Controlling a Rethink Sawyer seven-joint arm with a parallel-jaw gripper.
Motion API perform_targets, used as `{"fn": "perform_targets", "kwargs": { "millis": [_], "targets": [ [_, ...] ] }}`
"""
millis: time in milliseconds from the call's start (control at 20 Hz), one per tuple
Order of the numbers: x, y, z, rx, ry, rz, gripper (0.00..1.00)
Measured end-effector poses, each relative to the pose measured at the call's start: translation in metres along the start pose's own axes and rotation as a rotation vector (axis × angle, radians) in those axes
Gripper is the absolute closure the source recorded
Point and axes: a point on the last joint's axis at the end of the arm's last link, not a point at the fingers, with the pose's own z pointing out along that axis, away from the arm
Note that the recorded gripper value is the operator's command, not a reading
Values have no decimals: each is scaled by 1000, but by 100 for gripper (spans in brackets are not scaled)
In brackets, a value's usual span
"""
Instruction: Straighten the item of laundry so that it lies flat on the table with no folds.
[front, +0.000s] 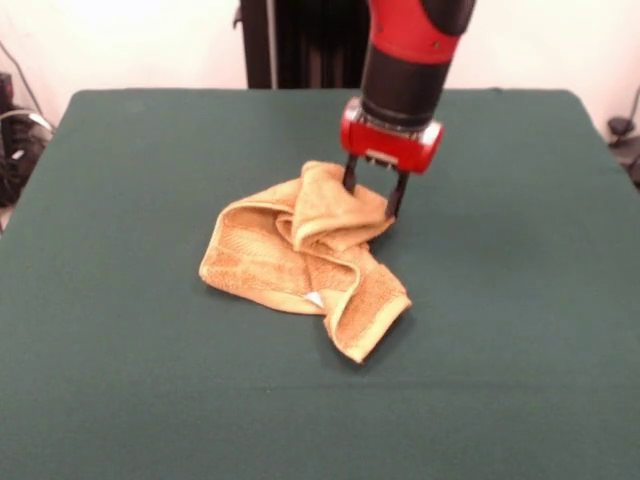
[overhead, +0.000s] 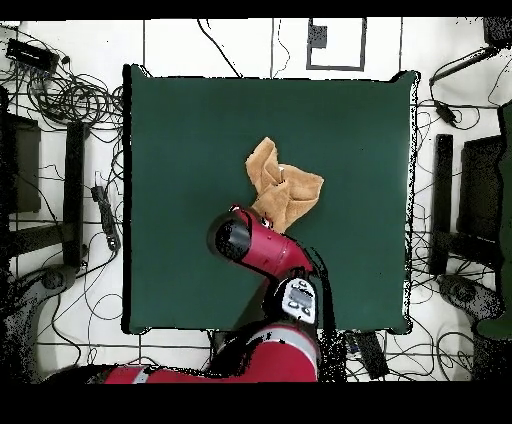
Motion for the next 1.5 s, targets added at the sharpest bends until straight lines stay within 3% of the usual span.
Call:
{"fn": "perform_targets", "kwargs": {
  "millis": [150, 750, 800, 1300, 1500],
  "targets": [
    [-4, 2, 9, -20, -55, 23, 0],
    [-3, 6, 6, -29, -46, 24, 0],
    [-1, 8, 7, -21, -49, 13, 100],
    [5, 17, 3, -18, -55, -5, 100],
    [19, 37, -11, -4, -62, 1, 100]
  ]
}}
